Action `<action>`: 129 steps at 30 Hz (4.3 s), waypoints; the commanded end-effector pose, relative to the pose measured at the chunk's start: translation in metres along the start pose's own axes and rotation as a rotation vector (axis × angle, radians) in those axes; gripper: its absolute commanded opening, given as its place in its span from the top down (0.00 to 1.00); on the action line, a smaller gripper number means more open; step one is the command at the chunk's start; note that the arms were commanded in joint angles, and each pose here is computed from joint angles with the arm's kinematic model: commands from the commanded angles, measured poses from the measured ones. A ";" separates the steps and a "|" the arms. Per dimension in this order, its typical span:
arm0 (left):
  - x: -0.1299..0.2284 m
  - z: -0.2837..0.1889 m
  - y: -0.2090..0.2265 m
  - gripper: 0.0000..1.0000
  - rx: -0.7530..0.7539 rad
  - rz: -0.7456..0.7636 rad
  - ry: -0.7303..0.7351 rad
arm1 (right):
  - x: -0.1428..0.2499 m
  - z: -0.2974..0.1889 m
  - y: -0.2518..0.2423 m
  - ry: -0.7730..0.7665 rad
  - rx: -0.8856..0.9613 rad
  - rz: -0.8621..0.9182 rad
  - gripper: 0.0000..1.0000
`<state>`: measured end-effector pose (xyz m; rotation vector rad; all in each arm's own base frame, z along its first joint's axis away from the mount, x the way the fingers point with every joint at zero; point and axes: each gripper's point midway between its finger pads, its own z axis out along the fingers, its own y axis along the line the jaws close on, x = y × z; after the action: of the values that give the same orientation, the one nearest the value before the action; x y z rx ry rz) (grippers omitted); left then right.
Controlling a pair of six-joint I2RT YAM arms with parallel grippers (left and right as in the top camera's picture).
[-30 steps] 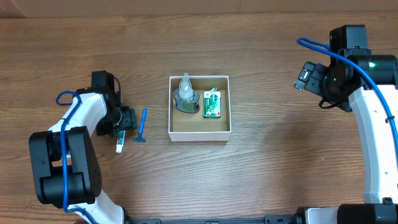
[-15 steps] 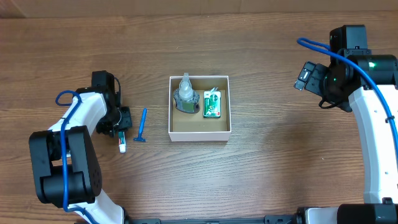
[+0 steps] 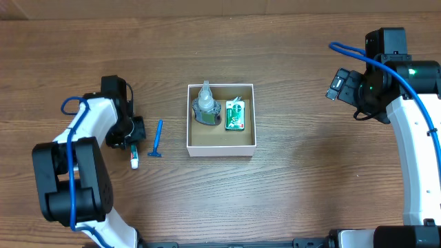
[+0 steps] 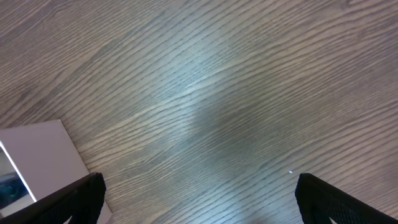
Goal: Pack container
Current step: 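Reach the left gripper down and grasp the teal toothpaste tube, then lower the toothpaste tube into the box and open the left gripper, then grasp the blue razor by its handle with the left gripper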
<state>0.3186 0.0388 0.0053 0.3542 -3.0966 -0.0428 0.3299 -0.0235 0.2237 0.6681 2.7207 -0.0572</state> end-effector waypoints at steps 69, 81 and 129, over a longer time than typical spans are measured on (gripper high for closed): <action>-0.005 -0.167 -0.081 0.22 0.112 0.195 -0.232 | -0.013 0.006 -0.033 0.040 -0.072 0.174 0.00; 0.007 -0.057 -0.076 0.07 0.091 0.205 -0.164 | -0.012 0.006 -0.029 0.048 -0.093 0.174 0.00; 0.006 0.024 -0.071 0.96 0.016 0.214 -0.021 | -0.009 0.006 -0.030 0.059 -0.089 0.174 0.00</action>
<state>0.3408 -0.0315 -0.0029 0.0299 -3.2079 -0.0222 0.3248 -0.0555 0.2212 0.8860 2.6893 0.1190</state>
